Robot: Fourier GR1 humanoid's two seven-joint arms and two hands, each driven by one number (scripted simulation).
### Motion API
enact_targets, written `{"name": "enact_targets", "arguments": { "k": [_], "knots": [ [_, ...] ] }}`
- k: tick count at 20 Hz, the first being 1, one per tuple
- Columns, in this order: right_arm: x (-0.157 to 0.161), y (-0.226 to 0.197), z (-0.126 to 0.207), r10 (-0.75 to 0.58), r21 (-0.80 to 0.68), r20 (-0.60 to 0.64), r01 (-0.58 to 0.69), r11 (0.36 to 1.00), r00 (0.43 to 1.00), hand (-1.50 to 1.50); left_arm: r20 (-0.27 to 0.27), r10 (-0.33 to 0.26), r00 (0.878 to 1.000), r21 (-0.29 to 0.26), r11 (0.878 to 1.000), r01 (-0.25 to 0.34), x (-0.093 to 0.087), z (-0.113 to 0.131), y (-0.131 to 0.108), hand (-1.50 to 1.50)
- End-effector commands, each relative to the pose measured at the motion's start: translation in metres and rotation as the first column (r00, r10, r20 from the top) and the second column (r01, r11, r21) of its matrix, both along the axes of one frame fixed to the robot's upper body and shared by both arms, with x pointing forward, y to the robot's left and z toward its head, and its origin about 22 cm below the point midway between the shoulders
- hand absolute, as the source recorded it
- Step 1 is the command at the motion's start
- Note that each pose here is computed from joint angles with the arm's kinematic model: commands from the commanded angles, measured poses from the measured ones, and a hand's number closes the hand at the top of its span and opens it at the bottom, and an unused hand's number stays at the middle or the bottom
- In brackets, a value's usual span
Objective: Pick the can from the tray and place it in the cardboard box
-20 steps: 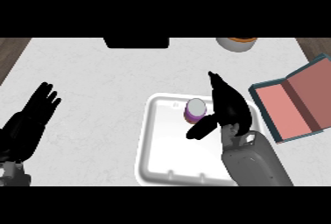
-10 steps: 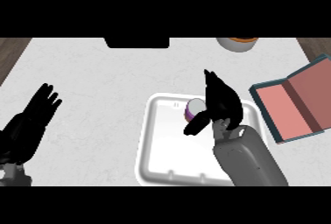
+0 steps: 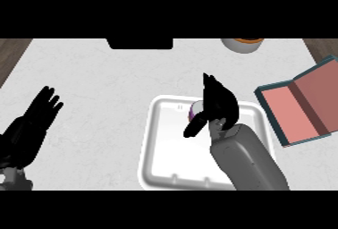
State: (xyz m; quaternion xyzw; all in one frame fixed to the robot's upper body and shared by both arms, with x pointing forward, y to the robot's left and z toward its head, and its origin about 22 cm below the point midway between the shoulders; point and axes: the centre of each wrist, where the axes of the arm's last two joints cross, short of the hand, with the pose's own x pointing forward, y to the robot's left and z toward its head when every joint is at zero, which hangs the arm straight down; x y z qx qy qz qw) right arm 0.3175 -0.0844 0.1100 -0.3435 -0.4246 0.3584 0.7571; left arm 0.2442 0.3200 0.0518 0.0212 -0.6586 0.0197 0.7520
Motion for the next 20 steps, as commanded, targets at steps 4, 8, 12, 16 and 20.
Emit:
{"name": "enact_targets", "arguments": {
  "k": [4, 8, 12, 16, 20],
  "knots": [
    [0.015, 0.009, -0.012, -0.101, -0.085, -0.113, 0.092, 0.992, 0.988, -1.50, 0.013, -0.005, 1.000, -0.004, 1.000, 0.005, -0.003, 0.000, -0.003, 0.00],
    [0.010, 0.001, -0.007, -0.105, -0.084, -0.109, 0.097, 0.992, 0.988, -1.50, 0.009, 0.006, 1.000, 0.009, 1.000, -0.007, 0.014, 0.012, -0.015, 0.00],
    [0.012, -0.006, -0.037, -0.084, -0.073, -0.135, 0.075, 0.995, 0.987, -1.50, 0.016, 0.019, 1.000, -0.009, 1.000, -0.019, -0.002, -0.018, -0.005, 0.00],
    [0.023, -0.013, -0.031, -0.066, -0.097, -0.186, 0.048, 0.994, 0.980, -1.50, -0.001, -0.010, 1.000, 0.013, 1.000, 0.010, -0.002, 0.002, 0.003, 0.00],
    [0.024, 0.000, -0.032, -0.084, -0.089, -0.187, 0.068, 0.994, 0.979, -1.50, 0.002, 0.009, 1.000, 0.002, 1.000, -0.009, 0.010, -0.002, 0.010, 0.00]
  ]
}}
